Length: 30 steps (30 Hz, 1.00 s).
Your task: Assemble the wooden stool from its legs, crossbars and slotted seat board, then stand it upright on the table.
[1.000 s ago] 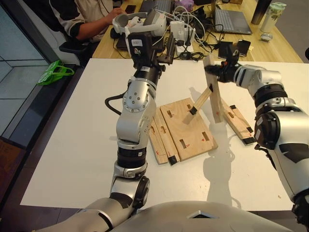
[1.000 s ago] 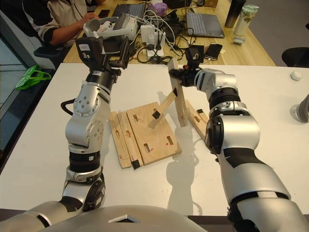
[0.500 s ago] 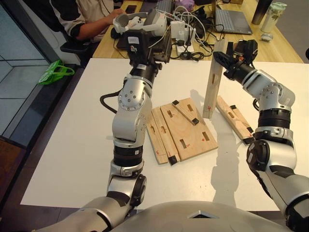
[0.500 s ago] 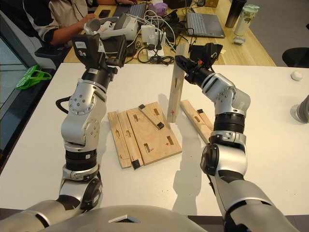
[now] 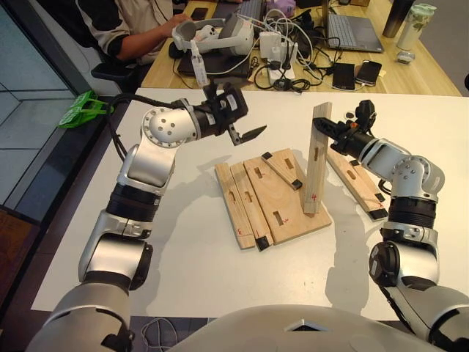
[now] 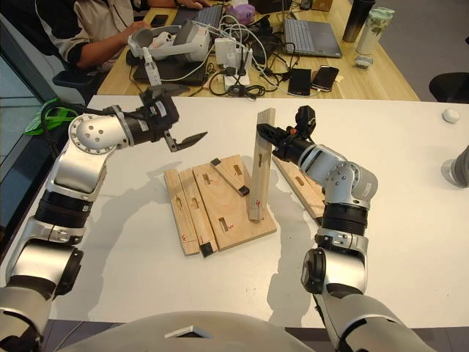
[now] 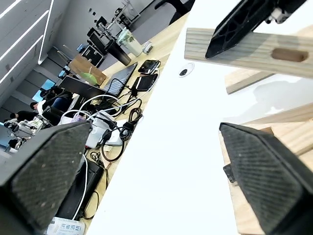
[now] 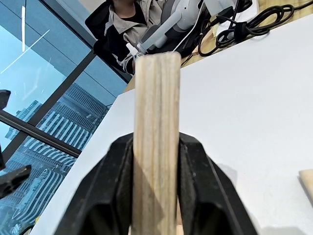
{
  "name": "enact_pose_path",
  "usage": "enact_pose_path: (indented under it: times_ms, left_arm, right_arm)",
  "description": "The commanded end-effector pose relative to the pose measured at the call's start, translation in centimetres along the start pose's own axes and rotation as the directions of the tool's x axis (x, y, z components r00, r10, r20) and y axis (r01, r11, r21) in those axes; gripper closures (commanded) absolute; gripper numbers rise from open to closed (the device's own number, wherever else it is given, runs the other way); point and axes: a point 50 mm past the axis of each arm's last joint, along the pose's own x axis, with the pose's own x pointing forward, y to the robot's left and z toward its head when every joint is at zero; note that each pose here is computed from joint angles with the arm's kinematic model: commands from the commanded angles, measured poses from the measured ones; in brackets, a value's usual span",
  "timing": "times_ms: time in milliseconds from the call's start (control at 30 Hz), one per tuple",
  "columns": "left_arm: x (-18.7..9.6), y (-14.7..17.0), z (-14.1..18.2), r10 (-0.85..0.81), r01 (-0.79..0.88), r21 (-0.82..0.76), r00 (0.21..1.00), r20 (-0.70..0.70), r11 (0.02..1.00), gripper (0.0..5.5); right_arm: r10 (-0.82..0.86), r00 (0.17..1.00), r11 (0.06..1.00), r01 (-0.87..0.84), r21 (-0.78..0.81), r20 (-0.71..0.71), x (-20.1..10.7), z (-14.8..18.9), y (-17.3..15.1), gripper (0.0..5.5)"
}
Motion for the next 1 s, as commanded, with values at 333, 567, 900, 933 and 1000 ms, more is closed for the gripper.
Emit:
enact_pose_path:
  times_ms: [333, 567, 900, 933, 1000]
  left_arm:
    - [-0.1, -1.5, 4.0, 0.282, -0.224, -0.343, 0.951, 0.130, 0.912, 0.66]
    - [-0.2, -2.5, 4.0, 0.256, -0.208, -0.350, 0.962, 0.097, 0.913, 0.66]
    - [0.2, -2.8, 4.2, 0.246, -0.198, -0.342, 0.964, 0.102, 0.919, 0.66]
    - [0.3, -2.7, 4.3, 0.246, -0.198, -0.342, 0.964, 0.103, 0.919, 0.66]
    - [0.3, -2.7, 4.4, 0.252, -0.203, -0.343, 0.962, 0.106, 0.917, 0.66]
  right_arm:
    - [-0.119, 0.916, 0.981, 0.049, -0.187, -0.384, -0.3, -3.1, -6.4, 4.50]
    - [-0.071, 0.901, 0.959, -0.056, -0.277, -0.429, 0.6, -0.7, -5.5, 4.50]
    - [-0.015, 0.830, 0.874, -0.260, -0.411, -0.557, 1.3, 2.0, -3.5, 4.51]
    - [-0.031, 0.816, 0.864, -0.269, -0.427, -0.577, 1.1, 1.9, -3.8, 4.51]
    - [-0.076, 0.771, 0.855, -0.277, -0.439, -0.632, 0.4, 0.4, -5.0, 4.51]
